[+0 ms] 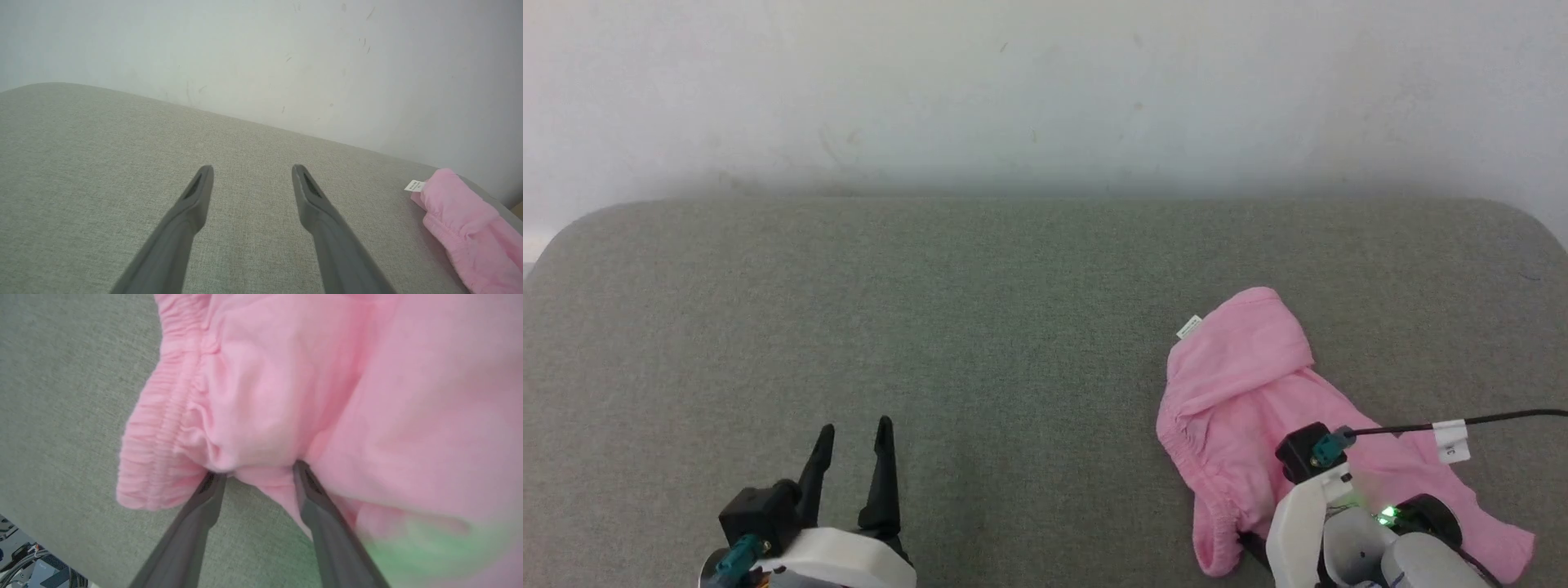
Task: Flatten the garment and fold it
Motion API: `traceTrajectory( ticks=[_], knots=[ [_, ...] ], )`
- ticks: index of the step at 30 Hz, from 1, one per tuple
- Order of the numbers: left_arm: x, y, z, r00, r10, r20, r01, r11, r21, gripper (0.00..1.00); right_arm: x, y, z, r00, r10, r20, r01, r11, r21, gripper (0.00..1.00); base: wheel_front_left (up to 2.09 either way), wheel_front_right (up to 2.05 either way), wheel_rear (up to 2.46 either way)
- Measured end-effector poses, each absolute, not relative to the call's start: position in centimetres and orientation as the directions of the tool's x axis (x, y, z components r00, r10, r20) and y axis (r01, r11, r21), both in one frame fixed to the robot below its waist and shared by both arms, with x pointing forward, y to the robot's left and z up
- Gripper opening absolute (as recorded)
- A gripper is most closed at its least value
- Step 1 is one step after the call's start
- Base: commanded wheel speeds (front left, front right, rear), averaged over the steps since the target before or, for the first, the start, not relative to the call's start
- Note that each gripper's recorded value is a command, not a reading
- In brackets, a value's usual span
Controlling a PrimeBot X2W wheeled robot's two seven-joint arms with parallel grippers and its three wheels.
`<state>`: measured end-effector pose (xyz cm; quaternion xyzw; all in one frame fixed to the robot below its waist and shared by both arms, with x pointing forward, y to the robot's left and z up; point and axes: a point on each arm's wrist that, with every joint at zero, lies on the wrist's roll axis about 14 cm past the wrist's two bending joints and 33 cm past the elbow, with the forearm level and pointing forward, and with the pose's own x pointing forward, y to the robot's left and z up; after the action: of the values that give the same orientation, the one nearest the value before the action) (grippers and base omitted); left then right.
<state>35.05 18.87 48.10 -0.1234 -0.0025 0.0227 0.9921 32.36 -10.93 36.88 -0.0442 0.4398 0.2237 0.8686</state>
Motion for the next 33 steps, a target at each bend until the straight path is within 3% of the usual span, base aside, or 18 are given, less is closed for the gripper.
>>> traceTrajectory(
  ticks=[1, 5, 10, 15, 16, 17, 20, 27, 33],
  knots=[
    [35.0, 18.9, 48.0, 0.999, 0.047, -0.003, -0.047, 0.968, -0.248, 1.00, 32.5, -10.8, 36.9, 0.512, 0.353, -0.783, -0.429, 0.895, 0.123, 0.00, 0.00, 0.00, 0.00],
    [34.9, 19.0, 48.0, 0.999, 0.050, -0.005, -0.050, 0.967, -0.249, 1.00, 33.8, -9.2, 38.0, 0.576, 0.400, -0.713, -0.452, 0.883, 0.130, 0.00, 0.00, 0.00, 0.00],
    [34.8, 19.1, 48.5, 0.999, 0.053, 0.009, -0.049, 0.968, -0.244, 1.00, 35.8, -3.9, 42.7, 0.692, 0.529, -0.491, -0.516, 0.839, 0.176, 0.00, 0.00, 0.00, 0.00],
    [35.0, 18.6, 48.7, 0.999, 0.032, 0.015, -0.028, 0.971, -0.237, 1.00, 35.1, -0.1, 44.4, 0.683, 0.607, -0.406, -0.579, 0.789, 0.206, 0.00, 0.00, 0.00, 0.00],
    [35.1, 18.5, 48.7, 1.000, 0.028, 0.012, -0.024, 0.971, -0.236, 1.00, 34.8, 0.1, 43.9, 0.673, 0.610, -0.418, -0.582, 0.786, 0.209, 0.35, 0.00, 0.00, 0.00],
    [35.1, 18.3, 48.6, 1.000, 0.023, 0.008, -0.020, 0.971, -0.236, 1.00, 34.6, 0.1, 43.5, 0.670, 0.611, -0.423, -0.584, 0.785, 0.209, 1.00, 0.00, 0.00, 0.00],
    [35.2, 18.0, 48.3, 1.000, 0.012, -0.001, -0.012, 0.972, -0.237, 1.00, 34.7, 0.2, 43.5, 0.690, 0.615, -0.382, -0.584, 0.784, 0.210, 1.00, 0.00, 0.00, 0.00],
    [35.2, 17.7, 48.4, 1.000, 0.008, -0.001, -0.008, 0.972, -0.236, 1.00, 35.0, 0.3, 47.9, 0.779, 0.617, -0.112, -0.590, 0.782, 0.200, 1.00, 0.00, 0.00, 0.00],
    [35.1, 16.6, 48.4, 1.000, -0.030, -0.009, 0.027, 0.973, -0.230, 1.00, 35.4, -4.2, 51.8, 0.871, 0.486, 0.067, -0.491, 0.858, 0.152, 1.00, 0.00, 0.00, 0.00]
  ],
)
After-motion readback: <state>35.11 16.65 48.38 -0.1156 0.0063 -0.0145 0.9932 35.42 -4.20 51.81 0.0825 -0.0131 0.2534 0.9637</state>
